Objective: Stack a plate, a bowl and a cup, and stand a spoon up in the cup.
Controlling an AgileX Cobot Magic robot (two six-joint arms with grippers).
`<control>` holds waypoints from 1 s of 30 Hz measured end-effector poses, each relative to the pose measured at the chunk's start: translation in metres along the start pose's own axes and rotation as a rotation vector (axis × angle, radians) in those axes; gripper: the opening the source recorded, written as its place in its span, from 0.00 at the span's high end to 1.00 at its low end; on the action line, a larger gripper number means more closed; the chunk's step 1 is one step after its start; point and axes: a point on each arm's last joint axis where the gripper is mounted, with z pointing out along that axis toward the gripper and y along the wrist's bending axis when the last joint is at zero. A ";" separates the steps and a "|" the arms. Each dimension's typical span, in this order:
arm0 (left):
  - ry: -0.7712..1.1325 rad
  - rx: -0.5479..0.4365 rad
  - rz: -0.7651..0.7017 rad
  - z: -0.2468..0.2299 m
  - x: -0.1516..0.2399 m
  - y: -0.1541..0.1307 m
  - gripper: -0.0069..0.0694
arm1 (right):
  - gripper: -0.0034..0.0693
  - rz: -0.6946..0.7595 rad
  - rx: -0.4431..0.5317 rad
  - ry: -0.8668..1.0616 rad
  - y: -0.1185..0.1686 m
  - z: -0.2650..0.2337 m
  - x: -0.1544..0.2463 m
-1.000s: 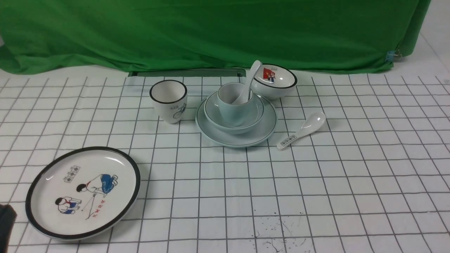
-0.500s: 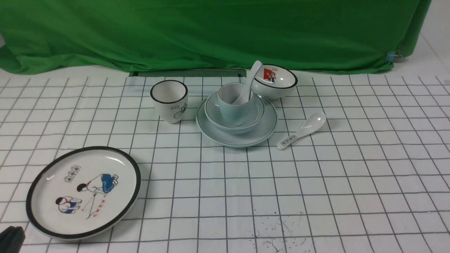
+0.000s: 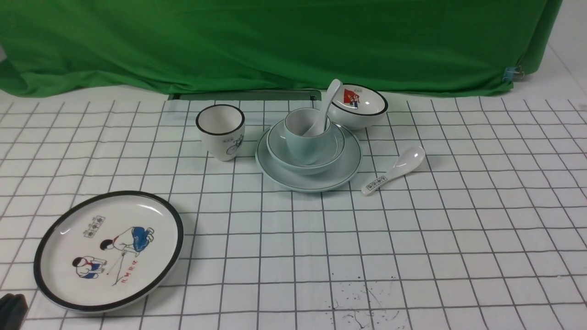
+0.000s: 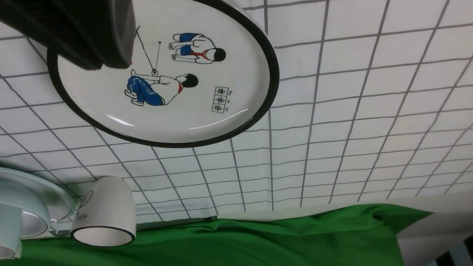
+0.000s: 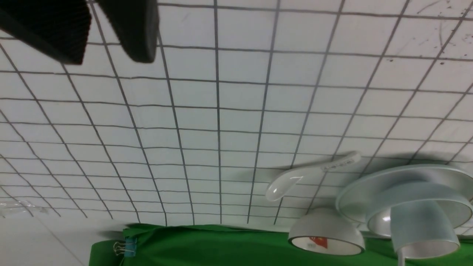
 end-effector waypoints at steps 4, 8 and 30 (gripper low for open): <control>-0.002 -0.002 0.006 0.000 0.000 0.000 0.95 | 0.62 0.000 0.000 0.000 0.000 0.000 0.000; -0.002 -0.002 0.007 0.000 0.000 0.000 0.95 | 0.62 0.000 0.000 0.001 0.000 0.000 0.000; -0.002 -0.002 0.009 0.000 0.000 0.000 0.95 | 0.62 0.000 0.000 0.001 0.000 0.000 0.000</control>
